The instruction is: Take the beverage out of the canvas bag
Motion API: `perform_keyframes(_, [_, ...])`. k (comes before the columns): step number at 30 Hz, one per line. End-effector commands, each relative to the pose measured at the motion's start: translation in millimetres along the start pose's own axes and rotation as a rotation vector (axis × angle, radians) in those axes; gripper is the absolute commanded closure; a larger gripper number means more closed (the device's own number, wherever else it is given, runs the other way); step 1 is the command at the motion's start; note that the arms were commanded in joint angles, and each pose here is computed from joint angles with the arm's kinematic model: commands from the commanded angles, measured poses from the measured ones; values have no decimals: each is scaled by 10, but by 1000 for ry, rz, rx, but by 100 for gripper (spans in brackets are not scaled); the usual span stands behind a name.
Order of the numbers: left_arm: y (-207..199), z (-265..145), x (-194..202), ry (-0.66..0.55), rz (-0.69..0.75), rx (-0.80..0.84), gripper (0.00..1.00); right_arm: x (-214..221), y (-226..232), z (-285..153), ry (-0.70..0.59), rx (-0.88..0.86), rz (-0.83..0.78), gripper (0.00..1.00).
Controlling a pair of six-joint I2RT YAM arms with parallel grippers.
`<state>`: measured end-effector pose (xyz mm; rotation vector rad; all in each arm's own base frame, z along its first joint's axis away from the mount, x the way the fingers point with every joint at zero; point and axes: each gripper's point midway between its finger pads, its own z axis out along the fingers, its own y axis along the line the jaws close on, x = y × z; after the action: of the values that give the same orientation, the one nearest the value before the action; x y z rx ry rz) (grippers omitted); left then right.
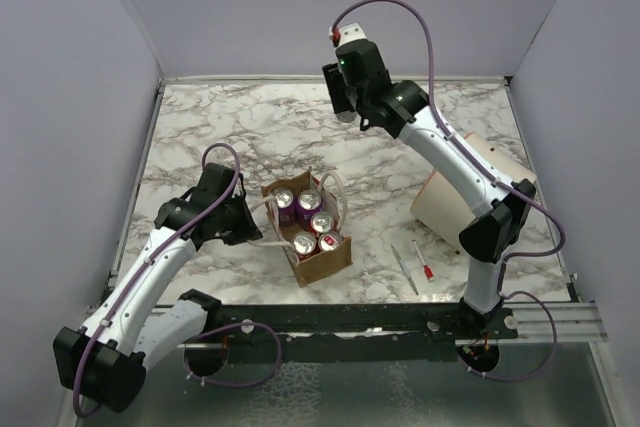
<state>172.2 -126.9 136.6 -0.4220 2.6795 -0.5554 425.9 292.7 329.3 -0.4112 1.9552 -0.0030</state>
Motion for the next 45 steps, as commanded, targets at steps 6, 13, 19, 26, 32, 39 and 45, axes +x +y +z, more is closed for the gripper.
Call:
perform_keyframes(6, [82,-57,-38,-8,65,-48,100,409,-188,569,162,-52,222,98])
perform_keyframes(13, [74,-62,-72,5,102,-62,100,680,-225,900,242,-18,243,98])
perform_keyframes(19, [73,-40,-111,15,125,-79,100,832,-224,1085,280,-8,241,98])
perform_keyframes(26, [63,3,-153,27,145,-93,100,929,-211,1211,301,-12,248,97])
perform_keyframes(32, [61,24,-191,23,152,-104,100,1007,-195,1295,317,-12,249,90])
perform_keyframes(39, [48,52,-217,25,159,-107,100,1088,-217,1347,334,12,234,86])
perform_keyframes(45, [47,77,-226,32,166,-110,100,1143,-210,1371,347,12,228,77])
